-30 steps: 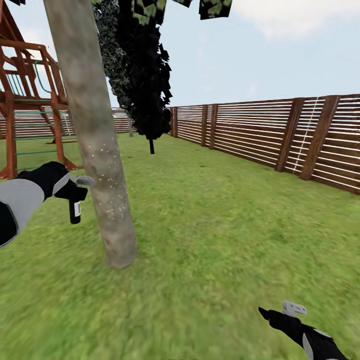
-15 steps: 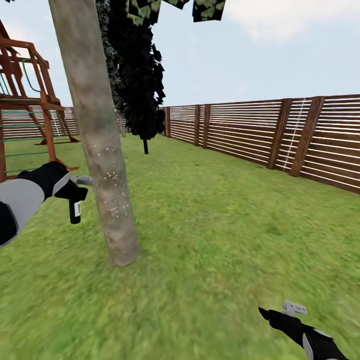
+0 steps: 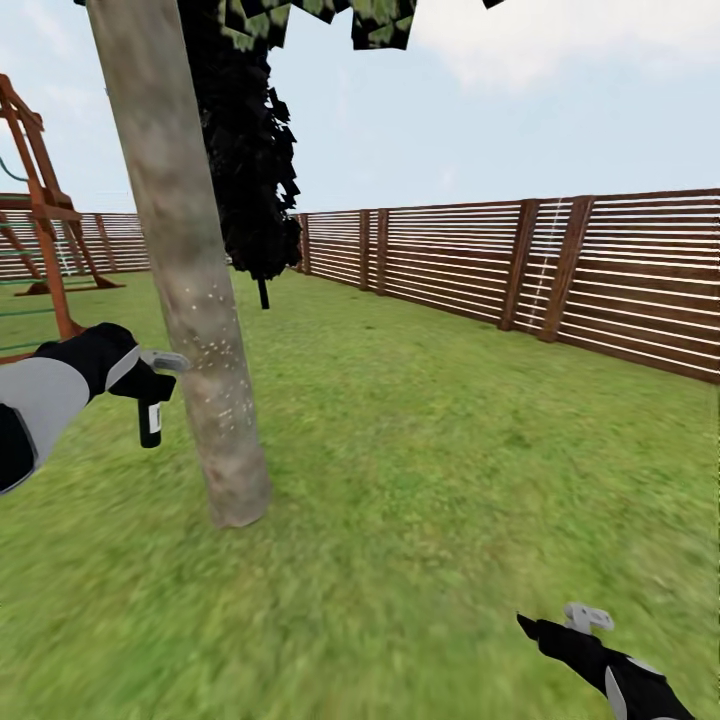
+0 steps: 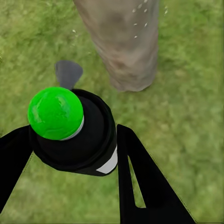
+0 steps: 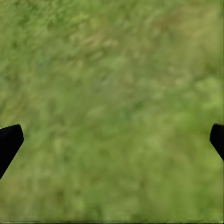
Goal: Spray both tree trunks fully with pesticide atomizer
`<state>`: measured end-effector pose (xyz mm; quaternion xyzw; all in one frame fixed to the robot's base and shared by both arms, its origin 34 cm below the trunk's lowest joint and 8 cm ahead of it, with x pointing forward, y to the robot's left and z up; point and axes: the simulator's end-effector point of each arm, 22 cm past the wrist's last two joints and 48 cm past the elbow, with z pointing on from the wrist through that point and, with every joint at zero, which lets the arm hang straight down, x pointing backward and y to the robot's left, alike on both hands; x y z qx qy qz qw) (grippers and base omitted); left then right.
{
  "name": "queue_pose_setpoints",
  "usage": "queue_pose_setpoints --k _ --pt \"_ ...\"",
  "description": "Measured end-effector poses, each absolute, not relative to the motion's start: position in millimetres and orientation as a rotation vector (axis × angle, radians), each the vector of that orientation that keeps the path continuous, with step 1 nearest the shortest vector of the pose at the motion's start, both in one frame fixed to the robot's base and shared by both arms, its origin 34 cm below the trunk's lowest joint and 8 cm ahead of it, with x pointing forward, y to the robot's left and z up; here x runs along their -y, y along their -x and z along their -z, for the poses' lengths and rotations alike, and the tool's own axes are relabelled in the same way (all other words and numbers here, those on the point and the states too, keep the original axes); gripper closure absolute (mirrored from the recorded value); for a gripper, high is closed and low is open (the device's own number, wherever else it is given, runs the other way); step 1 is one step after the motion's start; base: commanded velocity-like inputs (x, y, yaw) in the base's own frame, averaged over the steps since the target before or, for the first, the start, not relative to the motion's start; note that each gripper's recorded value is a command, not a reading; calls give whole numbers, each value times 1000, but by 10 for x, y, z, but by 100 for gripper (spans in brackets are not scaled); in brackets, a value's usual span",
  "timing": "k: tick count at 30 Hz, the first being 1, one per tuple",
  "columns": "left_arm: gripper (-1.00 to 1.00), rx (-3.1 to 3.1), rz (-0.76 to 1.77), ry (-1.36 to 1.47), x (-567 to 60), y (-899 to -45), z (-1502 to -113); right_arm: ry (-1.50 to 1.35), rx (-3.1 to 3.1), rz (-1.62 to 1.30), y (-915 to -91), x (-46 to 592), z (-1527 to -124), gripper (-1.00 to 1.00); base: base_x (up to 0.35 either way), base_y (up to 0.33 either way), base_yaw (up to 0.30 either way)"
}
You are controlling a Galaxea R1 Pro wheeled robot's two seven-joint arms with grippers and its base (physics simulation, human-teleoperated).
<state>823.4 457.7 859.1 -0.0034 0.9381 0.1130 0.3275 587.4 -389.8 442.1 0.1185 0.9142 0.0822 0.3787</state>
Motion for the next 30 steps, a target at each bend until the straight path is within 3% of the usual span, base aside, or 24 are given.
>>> queue_pose_setpoints --k 17,24,30 --pt "100 -2458 -306 3 -4585 -8232 -8591 -303 -2336 -210 -5873 3898 -4420 -100 -24 252 -6" --pt "100 -2463 -307 -2 -4581 -8222 -8536 -303 -2336 -210 -5873 3898 -4420 -100 -8 21 -224" --pt "100 -2540 -310 -28 -4556 -8049 -7929 -303 -2336 -210 -5874 3898 -4420 -100 0 0 -22"
